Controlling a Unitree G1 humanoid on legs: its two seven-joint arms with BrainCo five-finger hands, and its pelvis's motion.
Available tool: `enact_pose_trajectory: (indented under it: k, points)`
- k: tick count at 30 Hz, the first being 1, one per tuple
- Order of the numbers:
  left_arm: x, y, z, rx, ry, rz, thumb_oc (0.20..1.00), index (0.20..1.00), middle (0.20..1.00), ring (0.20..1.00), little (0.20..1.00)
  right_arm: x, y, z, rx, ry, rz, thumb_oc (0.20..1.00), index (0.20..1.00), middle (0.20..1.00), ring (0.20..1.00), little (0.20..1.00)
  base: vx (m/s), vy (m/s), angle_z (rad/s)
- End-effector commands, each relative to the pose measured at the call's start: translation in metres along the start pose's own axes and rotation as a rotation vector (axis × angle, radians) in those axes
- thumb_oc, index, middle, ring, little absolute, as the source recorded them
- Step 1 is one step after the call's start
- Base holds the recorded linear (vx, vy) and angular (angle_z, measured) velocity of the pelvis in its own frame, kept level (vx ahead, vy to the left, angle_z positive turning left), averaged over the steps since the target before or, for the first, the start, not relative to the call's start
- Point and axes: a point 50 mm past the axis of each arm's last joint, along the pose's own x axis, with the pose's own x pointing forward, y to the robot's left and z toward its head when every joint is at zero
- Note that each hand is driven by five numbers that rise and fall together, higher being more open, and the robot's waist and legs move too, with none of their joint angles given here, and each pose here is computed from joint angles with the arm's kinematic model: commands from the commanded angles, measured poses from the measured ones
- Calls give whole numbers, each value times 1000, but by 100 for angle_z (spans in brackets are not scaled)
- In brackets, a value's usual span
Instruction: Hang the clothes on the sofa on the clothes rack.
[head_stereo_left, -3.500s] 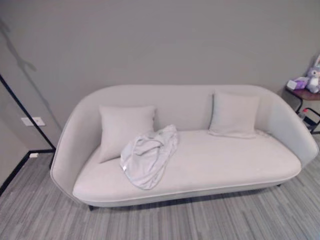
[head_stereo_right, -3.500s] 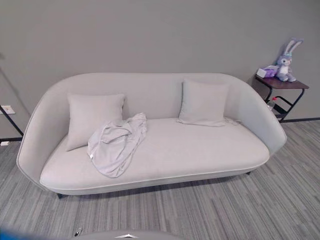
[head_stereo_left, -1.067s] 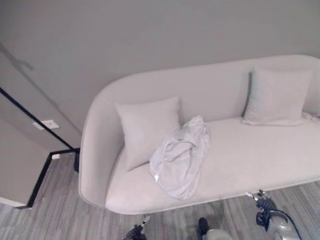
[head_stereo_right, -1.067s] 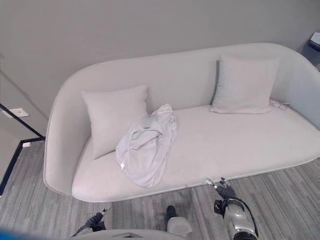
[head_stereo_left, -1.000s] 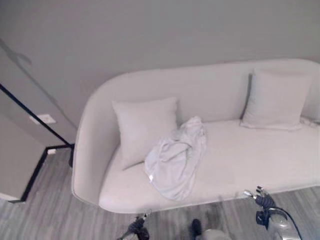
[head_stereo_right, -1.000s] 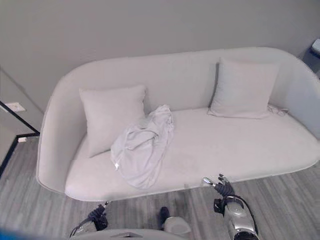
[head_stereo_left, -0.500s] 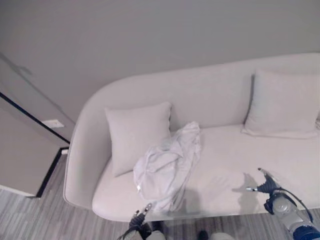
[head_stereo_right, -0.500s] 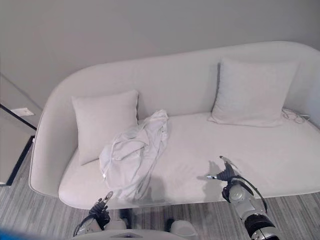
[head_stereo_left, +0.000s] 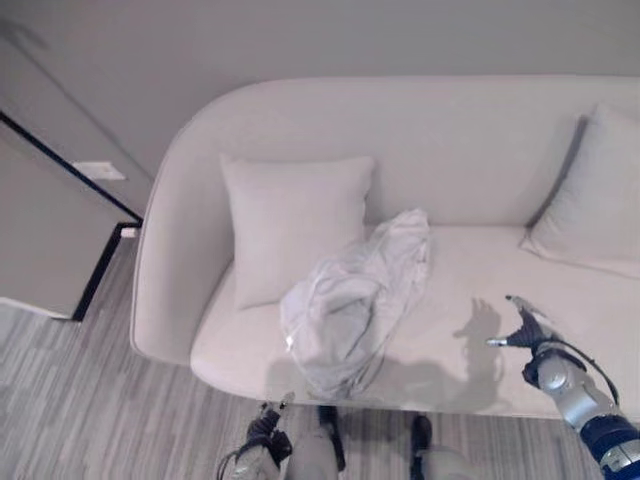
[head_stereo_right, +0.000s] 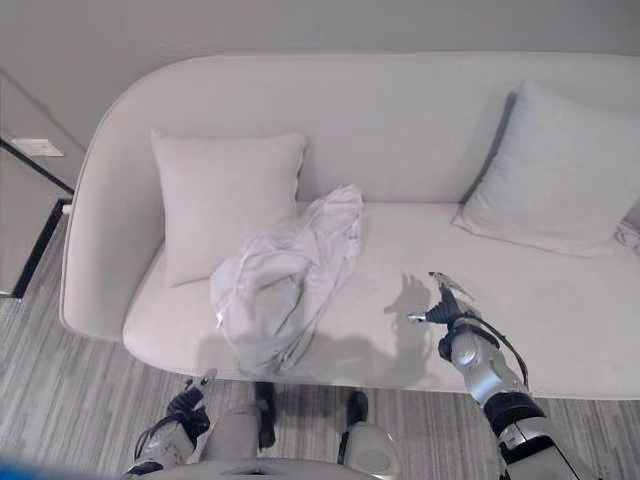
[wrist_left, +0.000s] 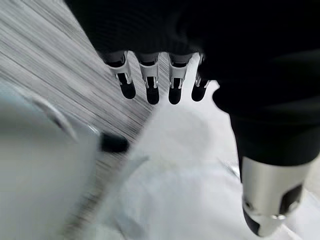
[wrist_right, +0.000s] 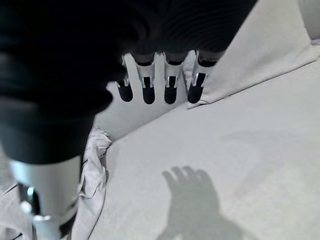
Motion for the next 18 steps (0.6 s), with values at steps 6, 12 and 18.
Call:
enact_pose_trajectory:
  k: [6,12,18]
  points:
    - [4,-12,29,45,-127,-24,1000,1000,1000,1000,1000,20,-15,42,6,-131,-139,1000,1000,1000,1000,1000,17,3,4]
    - [4,-28,51,63,-222,-76,1000,1000,1000,1000,1000,40,-37,66,68,-139,-279,1000,1000,1000,1000,1000,57,48,4]
    - [4,-31,67,72,-278,-73,1000,1000,1000,1000,1000,57,-75,98,147,-160,-476,1000,1000,1000,1000,1000,114,77,5]
